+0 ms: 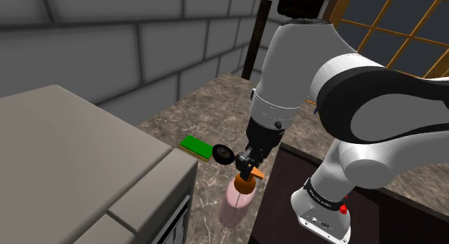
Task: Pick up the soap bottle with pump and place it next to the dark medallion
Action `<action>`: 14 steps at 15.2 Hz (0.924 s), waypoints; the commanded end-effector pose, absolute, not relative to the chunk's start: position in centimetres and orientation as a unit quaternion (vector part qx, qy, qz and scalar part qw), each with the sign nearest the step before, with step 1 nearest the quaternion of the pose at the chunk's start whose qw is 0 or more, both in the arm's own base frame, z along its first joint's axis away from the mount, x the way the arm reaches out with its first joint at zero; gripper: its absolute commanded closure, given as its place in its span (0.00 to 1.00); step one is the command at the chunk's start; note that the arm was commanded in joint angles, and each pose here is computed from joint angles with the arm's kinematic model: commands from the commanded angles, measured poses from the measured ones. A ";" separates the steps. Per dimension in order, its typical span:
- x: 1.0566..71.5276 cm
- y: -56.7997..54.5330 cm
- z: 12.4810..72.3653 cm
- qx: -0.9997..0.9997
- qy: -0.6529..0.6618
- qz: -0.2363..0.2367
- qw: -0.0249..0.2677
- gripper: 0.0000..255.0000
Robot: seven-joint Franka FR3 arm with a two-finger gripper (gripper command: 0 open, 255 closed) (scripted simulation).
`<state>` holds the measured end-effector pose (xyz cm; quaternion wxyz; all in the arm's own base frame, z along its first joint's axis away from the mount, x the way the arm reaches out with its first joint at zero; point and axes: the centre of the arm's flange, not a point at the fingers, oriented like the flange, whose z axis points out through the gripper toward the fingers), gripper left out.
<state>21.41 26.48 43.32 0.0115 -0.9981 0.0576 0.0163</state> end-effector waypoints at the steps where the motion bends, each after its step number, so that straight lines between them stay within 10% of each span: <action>1: 21.5 26.6 42.3 -0.998 0.058 0.016 0.012 1.00; 9: 21.5 26.6 42.3 -0.998 0.058 0.016 0.012 1.00; 10: 21.5 26.6 42.3 -0.998 0.058 0.016 0.012 0.00; 14: 21.5 26.6 42.3 -0.998 0.058 0.016 0.012 0.00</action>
